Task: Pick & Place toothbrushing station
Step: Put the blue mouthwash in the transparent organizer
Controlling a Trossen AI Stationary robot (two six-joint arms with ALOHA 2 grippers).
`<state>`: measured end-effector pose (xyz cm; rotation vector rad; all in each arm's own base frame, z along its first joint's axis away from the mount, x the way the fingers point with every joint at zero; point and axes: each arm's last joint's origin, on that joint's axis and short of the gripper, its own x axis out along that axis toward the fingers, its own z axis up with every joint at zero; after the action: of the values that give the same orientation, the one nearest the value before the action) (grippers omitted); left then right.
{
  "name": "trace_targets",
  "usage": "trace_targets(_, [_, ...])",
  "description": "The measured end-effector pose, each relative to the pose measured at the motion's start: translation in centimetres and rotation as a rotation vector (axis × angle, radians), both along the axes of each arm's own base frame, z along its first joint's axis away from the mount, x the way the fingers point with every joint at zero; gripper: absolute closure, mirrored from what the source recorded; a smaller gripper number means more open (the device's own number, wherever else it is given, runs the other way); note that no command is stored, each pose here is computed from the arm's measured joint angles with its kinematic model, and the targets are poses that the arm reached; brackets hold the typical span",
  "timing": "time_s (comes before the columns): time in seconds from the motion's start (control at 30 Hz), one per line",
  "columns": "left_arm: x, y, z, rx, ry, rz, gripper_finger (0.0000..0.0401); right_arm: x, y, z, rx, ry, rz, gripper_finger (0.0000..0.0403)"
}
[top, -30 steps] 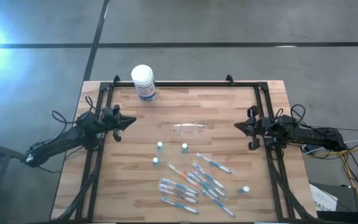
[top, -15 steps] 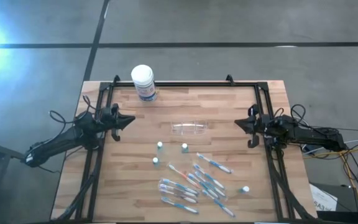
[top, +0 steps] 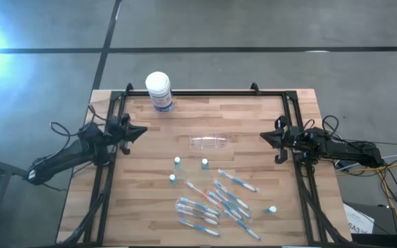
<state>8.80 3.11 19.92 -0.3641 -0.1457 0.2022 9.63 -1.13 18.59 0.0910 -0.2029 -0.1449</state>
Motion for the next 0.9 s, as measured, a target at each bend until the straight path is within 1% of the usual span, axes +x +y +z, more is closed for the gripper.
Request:
trace_targets(0.13, [-0.5, -0.2, 3.3, 0.054, -0.047, 0.004, 0.0391, 0.0, 0.0, 0.0, -0.006, 0.001, -0.002, 0.0394])
trace_targets(0.27, [-0.8, -0.3, 7.2, 0.077, -0.017, 0.009, 0.0394, 0.0, 0.0, 0.0, -0.027, 0.004, -0.007, 0.0394])
trace_targets(0.4, [0.0, 0.0, 10.6, 0.073, 0.090, 0.008, 0.0397, 0.0, 0.0, 0.0, -0.028, 0.004, -0.008, 0.0394])
trace_targets(0.57, [2.2, 0.5, 13.5, 0.161, 0.308, -0.037, 0.0391, 0.0, 0.0, 0.0, -0.043, 0.006, -0.011, 0.0394])
trace_targets(0.6, [2.6, 0.6, 14.1, 0.164, 0.340, -0.048, 0.0391, 0.0, 0.0, 0.0, -0.043, 0.006, -0.011, 0.0394])
trace_targets(0.7, [4.1, 1.0, 15.7, 0.135, 0.421, -0.071, 0.0393, 0.0, 0.0, 0.0, -0.043, 0.006, -0.010, 0.0394])
trace_targets(0.77, [5.3, 1.2, 16.5, 0.101, 0.471, -0.064, 0.0395, 0.0, 0.0, 0.0, -0.043, 0.006, -0.010, 0.0394])
trace_targets(0.9, [7.8, 1.6, 17.0, 0.042, 0.616, -0.075, 0.0394, 0.0, 0.0, 0.0, -0.043, 0.006, -0.010, 0.0394])
